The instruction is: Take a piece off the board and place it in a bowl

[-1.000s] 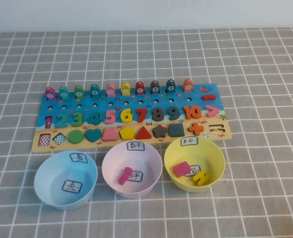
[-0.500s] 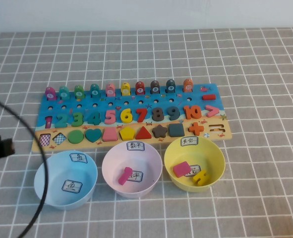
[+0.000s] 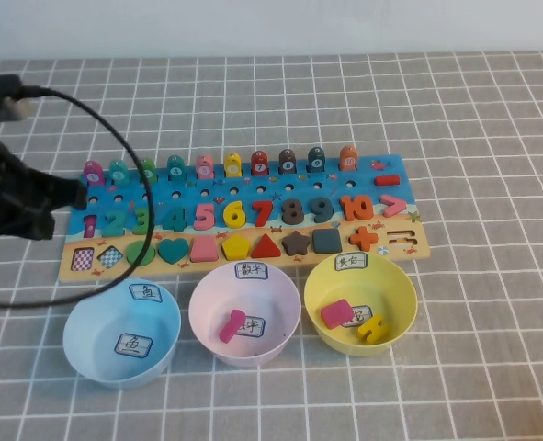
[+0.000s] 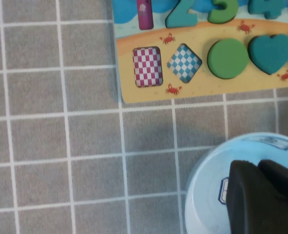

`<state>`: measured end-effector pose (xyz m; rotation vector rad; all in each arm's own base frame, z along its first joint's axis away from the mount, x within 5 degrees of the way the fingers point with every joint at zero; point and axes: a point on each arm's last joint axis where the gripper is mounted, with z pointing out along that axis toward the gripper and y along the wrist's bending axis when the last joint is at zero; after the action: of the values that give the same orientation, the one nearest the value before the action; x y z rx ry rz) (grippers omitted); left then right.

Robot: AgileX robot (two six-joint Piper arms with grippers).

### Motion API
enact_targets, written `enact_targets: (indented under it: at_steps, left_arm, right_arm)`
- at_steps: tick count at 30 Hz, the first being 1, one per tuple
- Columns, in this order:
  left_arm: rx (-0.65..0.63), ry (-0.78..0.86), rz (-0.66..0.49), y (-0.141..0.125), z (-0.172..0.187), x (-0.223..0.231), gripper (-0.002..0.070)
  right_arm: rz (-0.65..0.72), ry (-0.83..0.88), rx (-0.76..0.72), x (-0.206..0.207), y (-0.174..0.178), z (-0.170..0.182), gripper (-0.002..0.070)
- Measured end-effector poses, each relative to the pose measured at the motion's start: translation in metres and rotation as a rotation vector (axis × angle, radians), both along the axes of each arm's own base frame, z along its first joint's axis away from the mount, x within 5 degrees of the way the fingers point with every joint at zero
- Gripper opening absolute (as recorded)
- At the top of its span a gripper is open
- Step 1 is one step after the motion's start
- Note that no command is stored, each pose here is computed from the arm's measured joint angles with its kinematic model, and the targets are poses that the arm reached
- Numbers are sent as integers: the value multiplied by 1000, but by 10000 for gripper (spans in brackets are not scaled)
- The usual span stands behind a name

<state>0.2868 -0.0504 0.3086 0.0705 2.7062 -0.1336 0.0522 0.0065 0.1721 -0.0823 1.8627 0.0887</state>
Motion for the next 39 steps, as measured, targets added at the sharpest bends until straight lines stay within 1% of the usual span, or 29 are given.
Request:
enact_targets:
  at_steps: [8,13,18,31,36,39]
  left_arm:
    - [32,111,-37,-9,-17,53,-1]
    - [6,177,-65,-16,-32,73,-1]
    - [4,203,-88,-19,-43,84,-1]
    - [6,208,-96,-24,-57,112,3]
    - [28,184,-141,-24,-51,118,48]
    - [79,127,-148,-20,-41,124,68]
  right_arm:
    - [0,0,0,0,0,0,-17]
    - [0,0,0,0,0,0,-17]
    - [0,0,0,0,0,0,-17]
    - [0,0,0,0,0,0,-17]
    - [-5,0,0,0,0,0,-17]
    - [-5,0,0,0,0,0,-17]
